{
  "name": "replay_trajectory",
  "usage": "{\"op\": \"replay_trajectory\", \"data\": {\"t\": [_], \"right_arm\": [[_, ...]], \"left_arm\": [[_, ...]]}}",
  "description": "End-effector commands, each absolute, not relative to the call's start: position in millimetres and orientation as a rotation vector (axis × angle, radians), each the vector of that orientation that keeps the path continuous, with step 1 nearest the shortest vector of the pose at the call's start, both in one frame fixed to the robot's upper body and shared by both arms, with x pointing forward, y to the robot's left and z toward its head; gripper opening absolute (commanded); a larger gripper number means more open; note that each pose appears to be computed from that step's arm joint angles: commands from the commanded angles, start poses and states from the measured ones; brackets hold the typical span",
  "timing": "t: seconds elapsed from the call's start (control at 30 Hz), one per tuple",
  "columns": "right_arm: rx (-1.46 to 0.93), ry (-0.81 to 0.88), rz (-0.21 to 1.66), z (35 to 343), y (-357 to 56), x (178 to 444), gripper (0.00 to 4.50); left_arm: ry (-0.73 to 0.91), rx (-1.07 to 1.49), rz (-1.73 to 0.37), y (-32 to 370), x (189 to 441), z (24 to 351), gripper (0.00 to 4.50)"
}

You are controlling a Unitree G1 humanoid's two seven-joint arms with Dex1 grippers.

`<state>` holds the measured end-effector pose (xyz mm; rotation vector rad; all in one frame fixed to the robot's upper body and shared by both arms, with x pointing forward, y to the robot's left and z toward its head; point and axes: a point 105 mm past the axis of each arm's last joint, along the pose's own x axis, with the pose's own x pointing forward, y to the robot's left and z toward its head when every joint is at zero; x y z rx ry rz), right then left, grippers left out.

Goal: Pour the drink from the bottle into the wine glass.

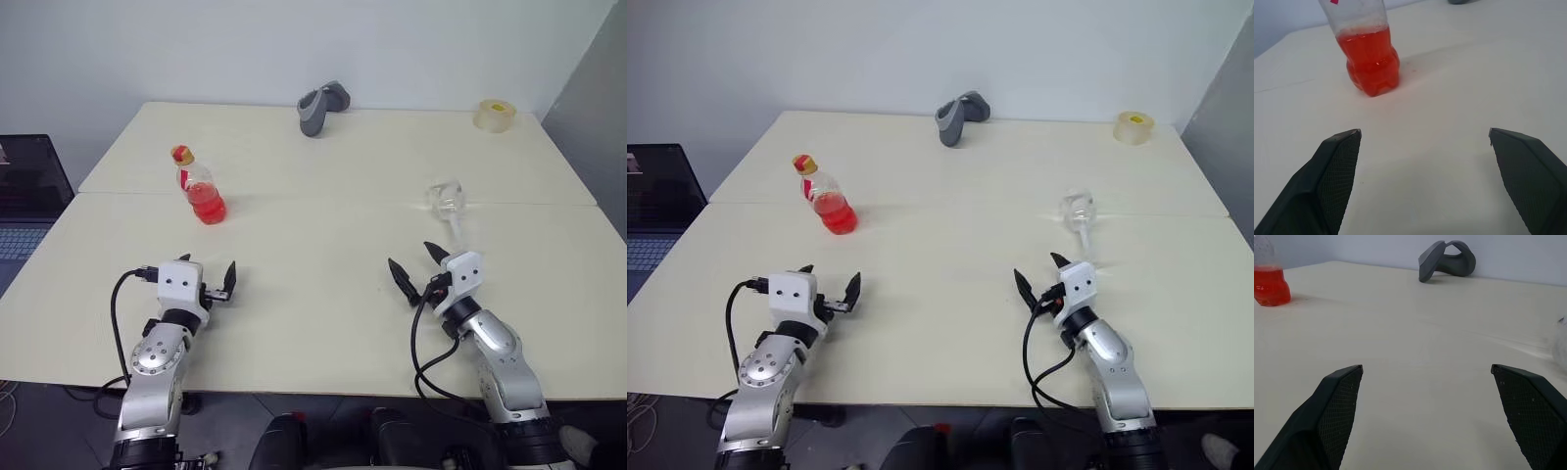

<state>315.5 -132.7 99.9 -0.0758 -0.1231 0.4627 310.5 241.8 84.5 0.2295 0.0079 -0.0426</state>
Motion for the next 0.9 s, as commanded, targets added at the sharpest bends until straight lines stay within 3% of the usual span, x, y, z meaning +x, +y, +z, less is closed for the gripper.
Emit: {"op": "replay_trajectory", "data": {"t": [0.03, 0.2, 0.5, 0.9], "right_arm": [[-0.080, -0.168, 0.460, 112.2, -135.0, 313.8, 4.50], [-0.099, -0.165, 0.493, 111.8, -131.4, 311.0, 4.50], [-0.156, -0.212, 0.744, 135.8, -100.1, 305.9, 4.50], [-0.140, -0.175, 1.006, 157.4, -72.1, 298.9, 4.50]], "left_arm": [[-0.038, 0.257, -0.067, 236.8, 310.6, 94.0, 4.49], [-0.037, 0.265, -0.065, 237.1, 311.4, 93.3, 4.49], [-0.099, 0.202, 0.003, 252.7, 313.3, 103.9, 4.49], [-0.074, 0.148, 0.120, 264.6, 344.2, 110.0, 4.49]]}}
